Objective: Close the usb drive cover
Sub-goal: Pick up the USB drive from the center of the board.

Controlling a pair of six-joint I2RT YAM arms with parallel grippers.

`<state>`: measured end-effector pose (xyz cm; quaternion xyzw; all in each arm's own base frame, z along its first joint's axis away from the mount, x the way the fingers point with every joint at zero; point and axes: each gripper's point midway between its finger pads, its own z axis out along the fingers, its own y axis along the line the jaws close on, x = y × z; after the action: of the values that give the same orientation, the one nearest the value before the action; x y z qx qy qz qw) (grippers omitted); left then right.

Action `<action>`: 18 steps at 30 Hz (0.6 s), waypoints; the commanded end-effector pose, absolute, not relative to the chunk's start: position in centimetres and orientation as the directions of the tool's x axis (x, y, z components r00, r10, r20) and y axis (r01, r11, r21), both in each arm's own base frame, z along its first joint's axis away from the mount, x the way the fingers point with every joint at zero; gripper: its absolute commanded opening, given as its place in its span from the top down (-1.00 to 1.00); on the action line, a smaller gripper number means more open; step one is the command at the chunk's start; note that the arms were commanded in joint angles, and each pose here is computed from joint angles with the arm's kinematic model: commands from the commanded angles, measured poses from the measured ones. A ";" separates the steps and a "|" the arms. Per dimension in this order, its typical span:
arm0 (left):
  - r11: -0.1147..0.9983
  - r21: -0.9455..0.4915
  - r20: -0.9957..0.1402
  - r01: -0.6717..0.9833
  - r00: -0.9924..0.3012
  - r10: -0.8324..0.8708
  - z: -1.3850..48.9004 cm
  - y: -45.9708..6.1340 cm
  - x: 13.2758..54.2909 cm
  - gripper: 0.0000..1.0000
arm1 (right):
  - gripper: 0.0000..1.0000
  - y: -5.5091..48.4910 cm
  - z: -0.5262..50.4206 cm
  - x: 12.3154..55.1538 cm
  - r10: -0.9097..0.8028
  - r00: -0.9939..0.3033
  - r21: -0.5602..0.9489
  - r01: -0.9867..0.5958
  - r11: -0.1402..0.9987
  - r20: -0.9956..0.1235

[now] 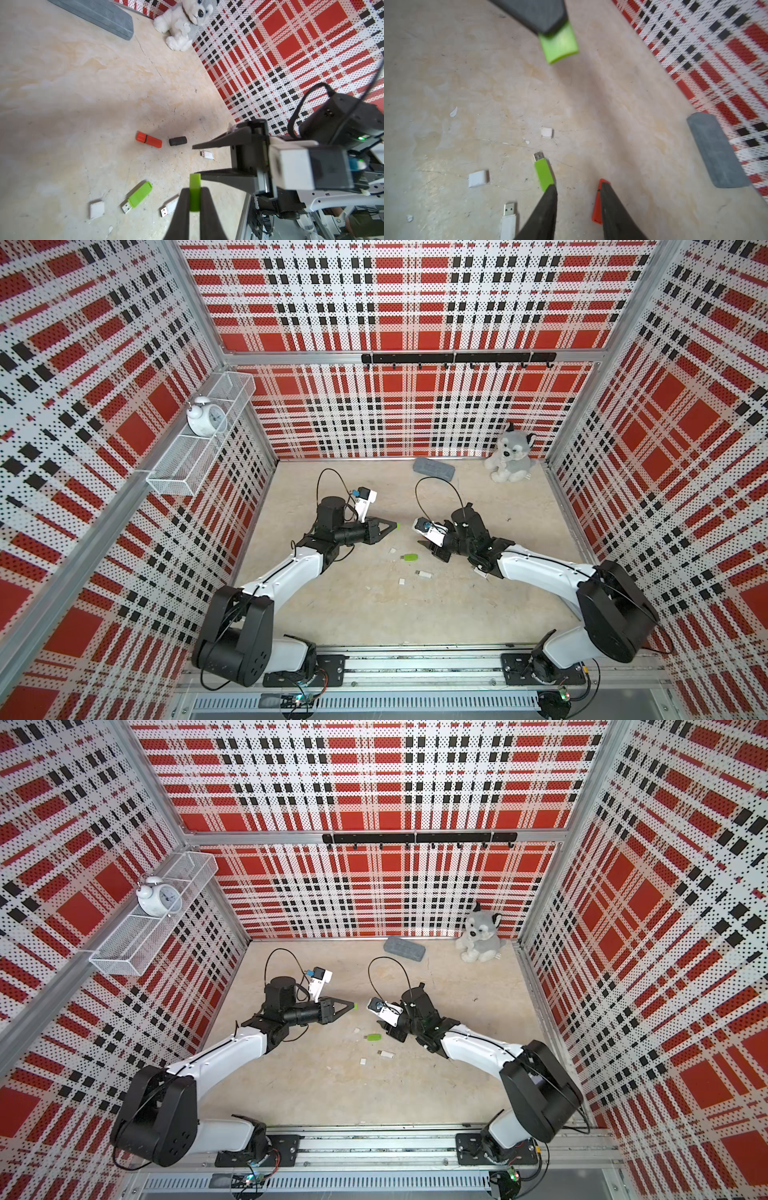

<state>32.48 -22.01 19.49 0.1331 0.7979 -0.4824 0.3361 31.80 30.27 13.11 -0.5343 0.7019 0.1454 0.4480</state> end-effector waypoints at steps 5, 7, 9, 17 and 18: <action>0.607 -0.630 -0.699 0.484 -0.693 -0.173 20.5 -18.0 33.7 1.00 | 0.23 31.6 8.1 30.7 -0.690 -0.172 -0.074 -0.947 0.312 -0.703; 0.622 -0.627 -0.701 0.469 -0.688 -0.188 20.6 -17.2 33.8 1.00 | 0.22 32.1 6.9 30.4 -0.712 -0.182 -0.035 -0.960 0.278 -0.678; 0.629 -0.626 -0.703 0.460 -0.683 -0.200 20.7 -16.7 33.8 1.00 | 0.21 32.4 6.0 30.4 -0.730 -0.198 -0.004 -0.964 0.264 -0.655; 0.638 -0.626 -0.700 0.449 -0.684 -0.206 20.6 -16.0 33.8 1.00 | 0.18 32.9 4.0 30.9 -0.775 -0.217 0.047 -0.971 0.236 -0.593; 0.639 -0.626 -0.700 0.447 -0.684 -0.207 20.6 -16.0 33.8 1.00 | 0.18 33.0 3.7 30.8 -0.783 -0.217 0.056 -0.972 0.228 -0.583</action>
<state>33.99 -16.54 20.55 0.0728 0.8155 -0.4274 0.3834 31.67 33.00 4.45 -0.5733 0.7524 0.2017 0.2541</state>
